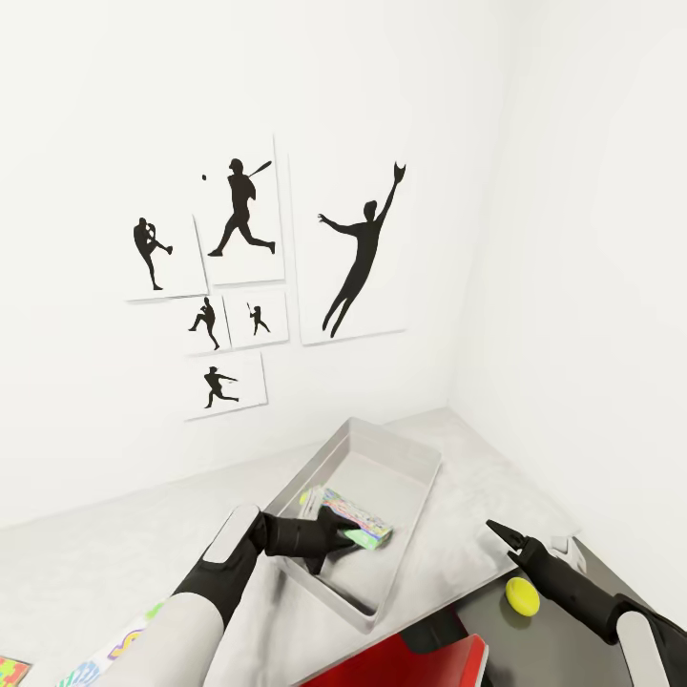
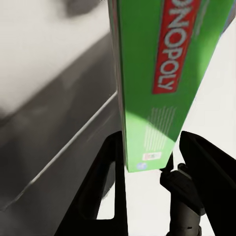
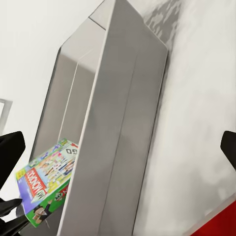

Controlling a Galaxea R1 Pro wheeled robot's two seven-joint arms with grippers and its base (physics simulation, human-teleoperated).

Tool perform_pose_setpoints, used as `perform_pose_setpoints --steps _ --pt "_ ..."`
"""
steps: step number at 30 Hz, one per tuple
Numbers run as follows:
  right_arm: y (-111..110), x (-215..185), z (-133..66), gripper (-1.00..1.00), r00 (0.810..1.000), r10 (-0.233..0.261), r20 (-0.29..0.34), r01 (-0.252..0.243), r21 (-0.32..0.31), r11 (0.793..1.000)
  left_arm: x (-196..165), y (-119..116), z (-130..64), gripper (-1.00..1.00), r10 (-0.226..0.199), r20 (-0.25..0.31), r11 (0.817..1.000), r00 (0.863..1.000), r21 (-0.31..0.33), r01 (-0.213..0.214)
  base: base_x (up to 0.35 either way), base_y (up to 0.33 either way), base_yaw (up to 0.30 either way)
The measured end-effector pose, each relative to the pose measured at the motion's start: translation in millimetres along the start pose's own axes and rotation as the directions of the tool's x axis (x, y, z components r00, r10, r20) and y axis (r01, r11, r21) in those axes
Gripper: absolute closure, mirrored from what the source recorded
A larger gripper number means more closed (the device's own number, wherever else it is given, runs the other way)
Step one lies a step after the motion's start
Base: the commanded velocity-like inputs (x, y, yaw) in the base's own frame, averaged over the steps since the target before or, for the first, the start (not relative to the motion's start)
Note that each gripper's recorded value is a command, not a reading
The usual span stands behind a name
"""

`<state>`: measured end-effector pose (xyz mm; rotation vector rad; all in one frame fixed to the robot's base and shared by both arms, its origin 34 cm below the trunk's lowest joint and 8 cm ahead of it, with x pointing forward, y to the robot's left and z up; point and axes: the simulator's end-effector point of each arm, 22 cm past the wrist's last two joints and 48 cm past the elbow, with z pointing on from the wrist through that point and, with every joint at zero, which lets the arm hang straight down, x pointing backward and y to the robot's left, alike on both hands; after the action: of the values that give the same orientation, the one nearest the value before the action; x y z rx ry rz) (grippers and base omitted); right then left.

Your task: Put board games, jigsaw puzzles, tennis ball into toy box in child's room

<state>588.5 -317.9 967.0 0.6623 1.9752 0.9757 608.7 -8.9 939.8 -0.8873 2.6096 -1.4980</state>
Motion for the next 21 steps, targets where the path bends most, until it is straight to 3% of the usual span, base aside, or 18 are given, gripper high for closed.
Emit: perform_pose_setpoints --steps 21 --pt "-1 1 0.1 -1.0 1.0 0.002 -0.002 -0.002 0.001 1.0 -8 12 -0.4 1.0 -0.018 0.038 0.998 0.999 -0.053 0.02 0.0 0.0 0.0"
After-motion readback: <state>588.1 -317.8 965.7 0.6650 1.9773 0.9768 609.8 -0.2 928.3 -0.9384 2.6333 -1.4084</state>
